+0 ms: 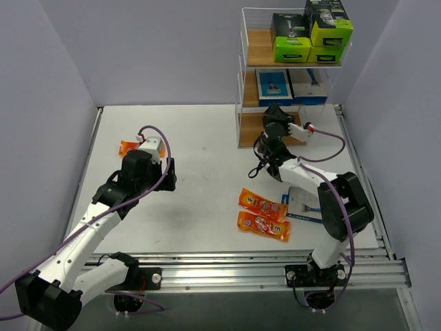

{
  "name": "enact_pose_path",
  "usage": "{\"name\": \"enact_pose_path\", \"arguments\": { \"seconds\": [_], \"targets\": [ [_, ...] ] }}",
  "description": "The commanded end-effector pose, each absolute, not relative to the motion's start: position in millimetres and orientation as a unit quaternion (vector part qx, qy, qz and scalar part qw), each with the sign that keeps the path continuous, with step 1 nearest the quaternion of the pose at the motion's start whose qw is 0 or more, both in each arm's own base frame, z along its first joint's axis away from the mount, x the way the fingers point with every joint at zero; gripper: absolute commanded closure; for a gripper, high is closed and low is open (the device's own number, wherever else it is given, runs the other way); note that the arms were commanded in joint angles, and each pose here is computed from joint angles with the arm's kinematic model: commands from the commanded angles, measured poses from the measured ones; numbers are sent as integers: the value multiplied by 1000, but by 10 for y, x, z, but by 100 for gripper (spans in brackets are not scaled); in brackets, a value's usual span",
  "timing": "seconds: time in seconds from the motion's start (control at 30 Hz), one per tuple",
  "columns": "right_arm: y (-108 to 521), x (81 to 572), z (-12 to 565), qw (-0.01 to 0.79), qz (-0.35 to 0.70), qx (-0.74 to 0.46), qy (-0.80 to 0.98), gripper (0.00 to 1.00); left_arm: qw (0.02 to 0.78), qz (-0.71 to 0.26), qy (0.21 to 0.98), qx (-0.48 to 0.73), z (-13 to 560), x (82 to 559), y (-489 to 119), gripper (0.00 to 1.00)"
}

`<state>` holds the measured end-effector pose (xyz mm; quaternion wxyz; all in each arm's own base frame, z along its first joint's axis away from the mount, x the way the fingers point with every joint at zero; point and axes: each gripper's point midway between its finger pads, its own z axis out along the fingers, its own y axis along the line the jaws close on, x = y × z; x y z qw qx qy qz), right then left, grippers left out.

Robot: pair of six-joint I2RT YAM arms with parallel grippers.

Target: Place and organize the shaving razors onto the shelf

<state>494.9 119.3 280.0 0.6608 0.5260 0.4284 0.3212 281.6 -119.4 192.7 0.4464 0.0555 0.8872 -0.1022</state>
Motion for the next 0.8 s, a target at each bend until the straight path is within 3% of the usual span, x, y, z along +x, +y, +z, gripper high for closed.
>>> {"name": "enact_pose_path", "arguments": {
  "seconds": [0.0,0.77],
  "targets": [
    [1103,4988,3078,670,338,539,383,100,478,-120,868,59,2168,2914,-1278,4],
    [1045,5092,3015,669,330,539,392,100,474,-117,870,61,2138,2907,-1281,4]
  ]
}}
